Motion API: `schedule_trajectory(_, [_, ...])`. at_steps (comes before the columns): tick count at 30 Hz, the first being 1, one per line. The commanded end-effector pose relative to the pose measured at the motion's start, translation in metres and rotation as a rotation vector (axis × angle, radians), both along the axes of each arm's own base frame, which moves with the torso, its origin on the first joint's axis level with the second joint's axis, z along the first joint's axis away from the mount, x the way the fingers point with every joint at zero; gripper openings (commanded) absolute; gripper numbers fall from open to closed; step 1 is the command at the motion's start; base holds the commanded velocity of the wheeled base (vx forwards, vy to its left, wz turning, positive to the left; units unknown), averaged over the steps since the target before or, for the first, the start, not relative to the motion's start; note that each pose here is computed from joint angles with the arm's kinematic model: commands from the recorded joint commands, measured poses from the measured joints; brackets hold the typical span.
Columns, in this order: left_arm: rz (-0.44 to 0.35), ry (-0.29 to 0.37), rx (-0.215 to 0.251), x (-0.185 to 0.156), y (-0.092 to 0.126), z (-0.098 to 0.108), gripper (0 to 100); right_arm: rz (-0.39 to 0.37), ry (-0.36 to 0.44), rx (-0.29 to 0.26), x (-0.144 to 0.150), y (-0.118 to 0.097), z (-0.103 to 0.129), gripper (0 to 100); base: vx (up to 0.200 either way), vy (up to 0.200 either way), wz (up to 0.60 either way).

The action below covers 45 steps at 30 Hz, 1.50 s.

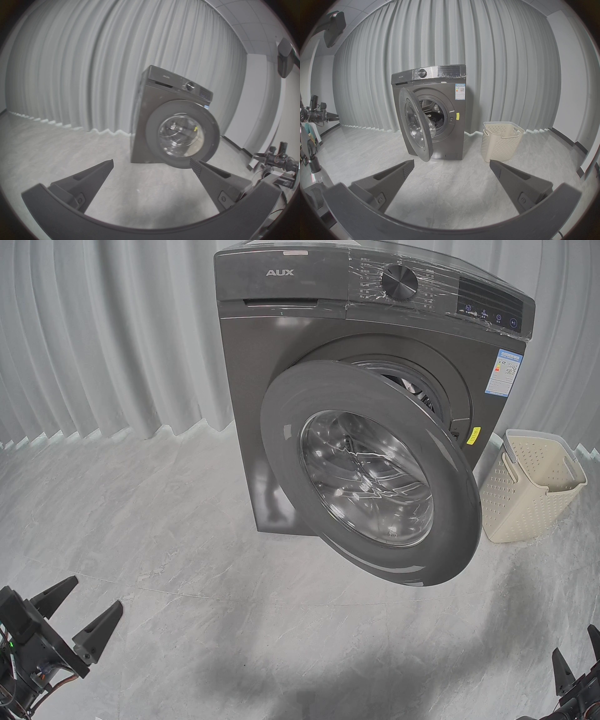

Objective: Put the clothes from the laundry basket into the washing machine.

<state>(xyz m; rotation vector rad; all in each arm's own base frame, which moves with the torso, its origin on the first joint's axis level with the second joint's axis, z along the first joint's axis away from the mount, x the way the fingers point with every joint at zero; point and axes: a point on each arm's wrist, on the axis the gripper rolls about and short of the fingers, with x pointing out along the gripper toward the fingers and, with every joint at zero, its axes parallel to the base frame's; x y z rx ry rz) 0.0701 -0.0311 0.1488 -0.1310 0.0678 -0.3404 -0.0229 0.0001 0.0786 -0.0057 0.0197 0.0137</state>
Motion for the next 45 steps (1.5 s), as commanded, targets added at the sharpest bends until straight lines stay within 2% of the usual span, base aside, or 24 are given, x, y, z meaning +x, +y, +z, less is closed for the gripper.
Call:
schedule_trajectory(1, [0.169, -0.080, -0.004, -0.034, 0.023, -0.015, 100, 0.002, 0.003, 0.000, 0.000, 0.000, -0.003, 100, 0.000, 0.000, 0.00])
schedule_trajectory(3, [0.194, -0.083, -0.002, -0.038, 0.025, -0.016, 100, 0.000, 0.003, 0.000, 0.000, 0.000, -0.003, 100, 0.000, 0.000, 0.00])
schedule_trajectory(4, [0.243, -0.096, -0.004, -0.047, 0.029, -0.020, 100, 0.000, 0.003, 0.000, 0.000, 0.000, -0.003, 100, 0.000, 0.000, 0.00])
schedule_trajectory(5, [0.255, -0.098, -0.004, -0.051, 0.030, -0.023, 100, 0.000, 0.003, 0.000, 0.000, 0.000, -0.003, 100, 0.000, 0.000, 0.00])
schedule_trajectory(9, [0.267, -0.102, -0.001, -0.065, 0.032, -0.034, 100, 0.000, 0.003, 0.000, 0.000, 0.000, -0.003, 100, 0.000, 0.000, 0.00])
schedule_trajectory(10, [0.270, -0.097, 0.005, -0.074, 0.032, -0.043, 100, 0.000, 0.003, 0.000, 0.000, 0.000, -0.003, 100, 0.000, 0.000, 0.00])
schedule_trajectory(14, [0.271, -0.047, 0.025, -0.086, 0.033, -0.064, 100, 0.000, 0.003, 0.001, 0.000, 0.000, -0.003, 100, 0.000, 0.000, 0.00])
schedule_trajectory(16, [0.271, -0.024, 0.016, -0.086, 0.033, -0.065, 100, 0.000, 0.002, 0.003, 0.000, 0.000, -0.003, 100, 0.000, 0.000, 0.00])
schedule_trajectory(20, [0.279, -0.029, 0.020, -0.086, 0.033, -0.065, 100, 0.000, 0.003, 0.001, 0.000, 0.000, -0.003, 100, 0.000, 0.000, 0.00])
schedule_trajectory(22, [0.319, -0.032, 0.022, -0.087, 0.032, -0.065, 100, -0.003, 0.003, 0.000, 0.000, 0.000, -0.003, 100, 0.000, 0.000, 0.00])
schedule_trajectory(25, [0.393, -0.074, 0.028, -0.090, 0.031, -0.066, 100, -0.004, 0.003, 0.001, 0.000, 0.000, -0.003, 100, 0.000, 0.000, 0.00])
schedule_trajectory(28, [0.413, -0.076, 0.032, -0.091, 0.032, -0.067, 100, -0.005, 0.003, 0.006, 0.000, 0.000, -0.003, 100, 0.000, 0.000, 0.00])
schedule_trajectory(29, [0.421, -0.077, 0.052, -0.091, 0.033, -0.068, 100, -0.006, 0.002, 0.007, 0.000, 0.000, -0.003, 100, 0.000, 0.000, 0.00])
schedule_trajectory(31, [0.423, -0.069, 0.062, -0.092, 0.033, -0.068, 100, -0.006, -0.003, 0.007, 0.001, 0.000, -0.003, 100, 0.000, 0.000, 0.00])
schedule_trajectory(33, [0.419, -0.052, 0.067, -0.092, 0.033, -0.069, 100, -0.001, -0.030, 0.010, 0.000, 0.000, 0.001, 100, 0.000, 0.000, 0.00])
schedule_trajectory(34, [0.402, -0.060, 0.082, -0.093, 0.032, -0.070, 100, 0.005, -0.159, 0.022, -0.007, 0.000, 0.025, 100, 0.000, 0.000, 0.00])
schedule_trajectory(35, [0.378, -0.051, 0.088, -0.093, 0.032, -0.071, 100, 0.014, -0.231, 0.036, -0.013, 0.000, 0.044, 100, 0.000, 0.000, 0.00])
schedule_trajectory(37, [0.370, -0.043, 0.093, -0.092, 0.032, -0.072, 100, 0.030, -0.272, 0.049, -0.018, 0.000, 0.062, 100, 0.000, 0.000, 0.00])
schedule_trajectory(38, [0.372, -0.053, 0.091, -0.092, 0.032, -0.072, 100, 0.072, -0.211, 0.053, -0.010, -0.001, 0.073, 100, 0.000, 0.000, 0.00])
schedule_trajectory(39, [0.369, -0.059, 0.089, -0.092, 0.032, -0.072, 100, 0.085, -0.186, 0.055, -0.007, -0.001, 0.074, 100, 0.000, 0.000, 0.00])
schedule_trajectory(40, [0.366, -0.063, 0.093, -0.093, 0.032, -0.072, 100, 0.123, -0.107, 0.053, 0.005, 0.000, 0.074, 100, 0.000, 0.000, 0.00])
schedule_trajectory(41, [0.366, -0.063, 0.093, -0.093, 0.032, -0.072, 100, 0.123, -0.107, 0.053, 0.005, 0.000, 0.074, 100, 0.000, 0.000, 0.00])
schedule_trajectory(42, [0.356, -0.062, 0.111, -0.093, 0.032, -0.073, 100, 0.173, -0.014, 0.056, 0.020, 0.001, 0.077, 100, 0.000, 0.000, 0.00])
schedule_trajectory(45, [0.346, -0.063, 0.132, -0.093, 0.031, -0.074, 100, 0.244, 0.104, 0.058, 0.044, 0.006, 0.083, 100, 0.000, 0.000, 0.00])
